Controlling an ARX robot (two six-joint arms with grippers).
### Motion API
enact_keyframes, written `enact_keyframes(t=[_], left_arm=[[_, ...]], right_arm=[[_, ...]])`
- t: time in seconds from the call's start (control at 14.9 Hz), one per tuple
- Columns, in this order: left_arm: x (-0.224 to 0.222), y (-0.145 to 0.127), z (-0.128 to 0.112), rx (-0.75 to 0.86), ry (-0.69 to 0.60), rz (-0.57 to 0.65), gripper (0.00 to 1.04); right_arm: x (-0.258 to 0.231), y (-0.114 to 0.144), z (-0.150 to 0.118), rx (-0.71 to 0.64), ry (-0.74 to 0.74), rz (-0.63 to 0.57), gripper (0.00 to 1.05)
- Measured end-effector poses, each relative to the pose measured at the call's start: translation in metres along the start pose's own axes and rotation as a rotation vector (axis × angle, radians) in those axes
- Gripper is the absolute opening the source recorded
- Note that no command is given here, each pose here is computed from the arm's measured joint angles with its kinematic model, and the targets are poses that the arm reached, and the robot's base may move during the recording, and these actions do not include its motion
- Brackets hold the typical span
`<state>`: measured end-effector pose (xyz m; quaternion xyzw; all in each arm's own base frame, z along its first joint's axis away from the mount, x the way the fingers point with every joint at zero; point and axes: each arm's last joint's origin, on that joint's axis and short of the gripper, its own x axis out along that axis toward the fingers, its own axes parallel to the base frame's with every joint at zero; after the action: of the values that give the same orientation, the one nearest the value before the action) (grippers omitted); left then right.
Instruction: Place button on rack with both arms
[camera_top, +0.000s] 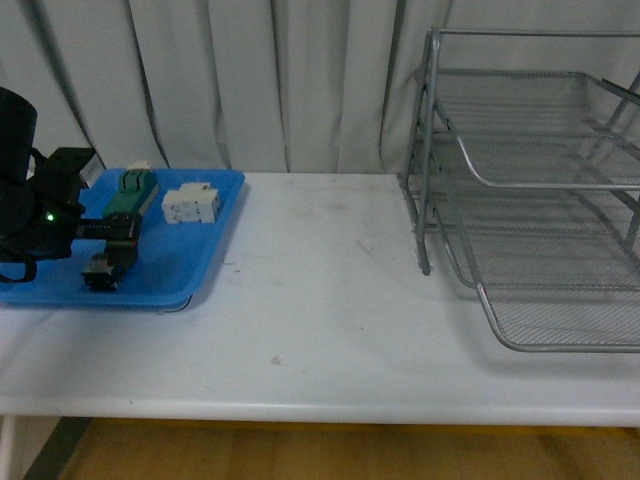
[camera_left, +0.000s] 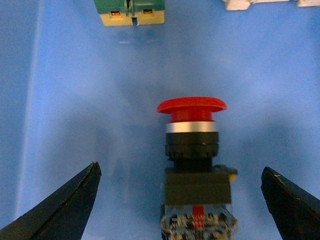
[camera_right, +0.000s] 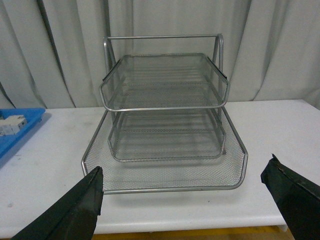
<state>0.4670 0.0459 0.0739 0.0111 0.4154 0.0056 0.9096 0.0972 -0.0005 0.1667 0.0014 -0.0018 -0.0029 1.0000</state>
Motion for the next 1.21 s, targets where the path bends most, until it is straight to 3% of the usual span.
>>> enact_keyframes(t=[0.07,0.4,0.6,0.87,0.94,1.07,1.21], left_arm=[[0.02,0.002,-0.002,-0.042,0.008,0.012,0.94],[0.02,-0.005,-0.005,-0.047,-0.026,0.011,0.4],[-0.007,-0.014,-0.011,-0.011,-0.077,-0.026,0.36],[-0.112,-0.02,-0.007,0.021,-0.285,-0.059,0.36],[-0.141,-0.02,-0.015,0.026,-0.321,-0.053,0.36],[-0.201,-0.024,-0.062,0.025,-0.309,-0.028,0.36],[-0.228,-0.031,-0.093,0.032,-0.29,-0.021,0.36]], right_arm=[[0.0,0.0,0.0,0.0,0.0,0.0,0.98],[0.0,0.0,0.0,0.0,0.0,0.0,0.98],[0.0,0.0,0.0,0.0,0.0,0.0,0.98],[0.0,0.0,0.0,0.0,0.0,0.0,0.98],[0.0,0.0,0.0,0.0,0.0,0.0,0.98],[0.0,0.0,0.0,0.0,0.0,0.0,0.98],[0.0,0.0,0.0,0.0,0.0,0.0,0.98]])
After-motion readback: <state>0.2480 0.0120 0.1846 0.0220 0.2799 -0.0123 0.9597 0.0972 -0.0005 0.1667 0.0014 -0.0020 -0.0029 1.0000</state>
